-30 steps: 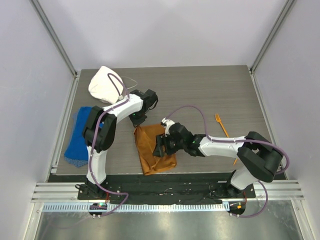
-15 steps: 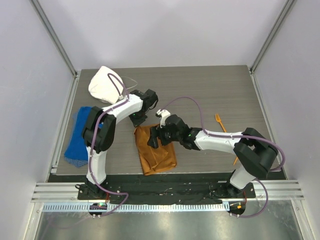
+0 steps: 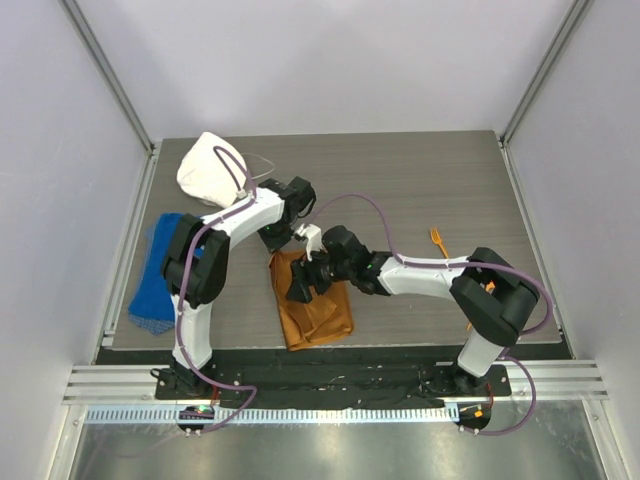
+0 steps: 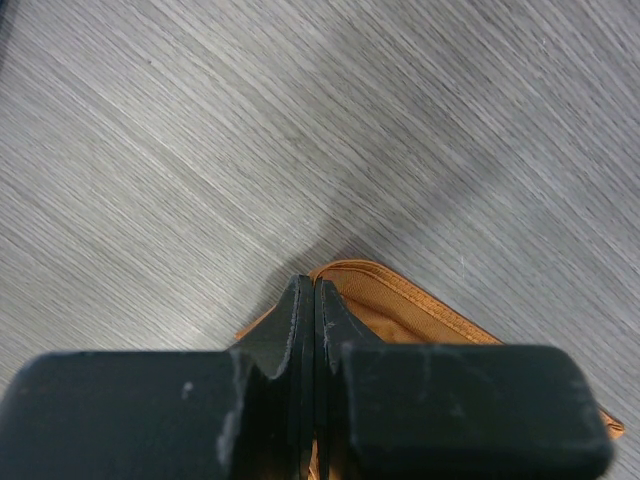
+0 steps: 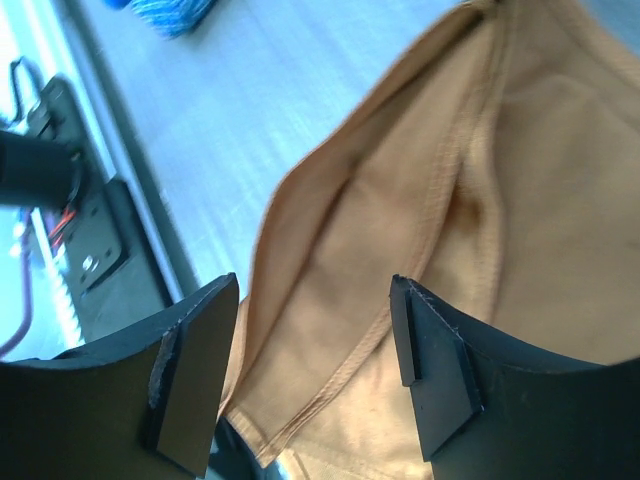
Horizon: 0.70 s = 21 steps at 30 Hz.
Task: Fold the napkin into a case and place the utensils inside
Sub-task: Fold the lower triangle-folded napkin at the center of the board.
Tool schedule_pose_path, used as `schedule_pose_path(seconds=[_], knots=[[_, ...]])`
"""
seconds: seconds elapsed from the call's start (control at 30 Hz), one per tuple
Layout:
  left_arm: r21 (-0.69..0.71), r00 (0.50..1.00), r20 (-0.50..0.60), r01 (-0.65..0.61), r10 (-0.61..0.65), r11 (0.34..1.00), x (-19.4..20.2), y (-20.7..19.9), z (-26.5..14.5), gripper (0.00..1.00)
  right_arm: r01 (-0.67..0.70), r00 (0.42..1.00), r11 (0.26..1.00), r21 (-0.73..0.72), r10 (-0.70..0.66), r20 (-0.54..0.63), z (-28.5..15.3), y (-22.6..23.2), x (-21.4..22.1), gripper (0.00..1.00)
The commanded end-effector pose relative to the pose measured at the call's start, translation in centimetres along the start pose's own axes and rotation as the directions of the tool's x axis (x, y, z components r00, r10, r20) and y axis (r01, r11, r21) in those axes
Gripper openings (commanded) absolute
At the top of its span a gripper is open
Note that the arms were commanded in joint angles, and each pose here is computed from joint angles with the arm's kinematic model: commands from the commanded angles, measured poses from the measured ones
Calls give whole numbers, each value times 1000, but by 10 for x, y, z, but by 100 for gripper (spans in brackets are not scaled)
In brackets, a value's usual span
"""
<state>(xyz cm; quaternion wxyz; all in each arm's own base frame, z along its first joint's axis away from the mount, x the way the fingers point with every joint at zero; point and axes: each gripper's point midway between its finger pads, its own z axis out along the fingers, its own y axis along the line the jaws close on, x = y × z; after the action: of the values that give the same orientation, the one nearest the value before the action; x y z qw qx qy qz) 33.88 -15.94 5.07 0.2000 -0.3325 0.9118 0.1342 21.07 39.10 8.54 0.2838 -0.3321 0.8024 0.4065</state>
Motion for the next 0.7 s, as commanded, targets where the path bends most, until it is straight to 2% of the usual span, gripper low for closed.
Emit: schedule_pose_path(seconds=[0.0,0.3,0.53,0.57,0.63,0.67], knots=[[32,999,30,24,-25,999,-9,-2,-10,0,51,997,992,-119,-58,-59,1,25,15,70],[37,999,29,32,-33,999,-12,-5,-14,0,35,993,995,-96,-45,-107,6,33,47,62],[35,998,35,45,-46,998,-12,-3,-14,0,0,994,1000,-29,-3,-112,7,22,51,40],[39,998,37,47,-48,998,-13,-4,-15,0,-1,994,1000,-24,-2,-112,6,22,50,29],[43,998,39,44,-46,998,-14,-6,-15,0,-15,995,999,30,18,-96,2,15,48,13],[43,998,39,41,-43,998,-14,-6,-15,0,-23,996,999,48,27,-87,0,12,46,1]])
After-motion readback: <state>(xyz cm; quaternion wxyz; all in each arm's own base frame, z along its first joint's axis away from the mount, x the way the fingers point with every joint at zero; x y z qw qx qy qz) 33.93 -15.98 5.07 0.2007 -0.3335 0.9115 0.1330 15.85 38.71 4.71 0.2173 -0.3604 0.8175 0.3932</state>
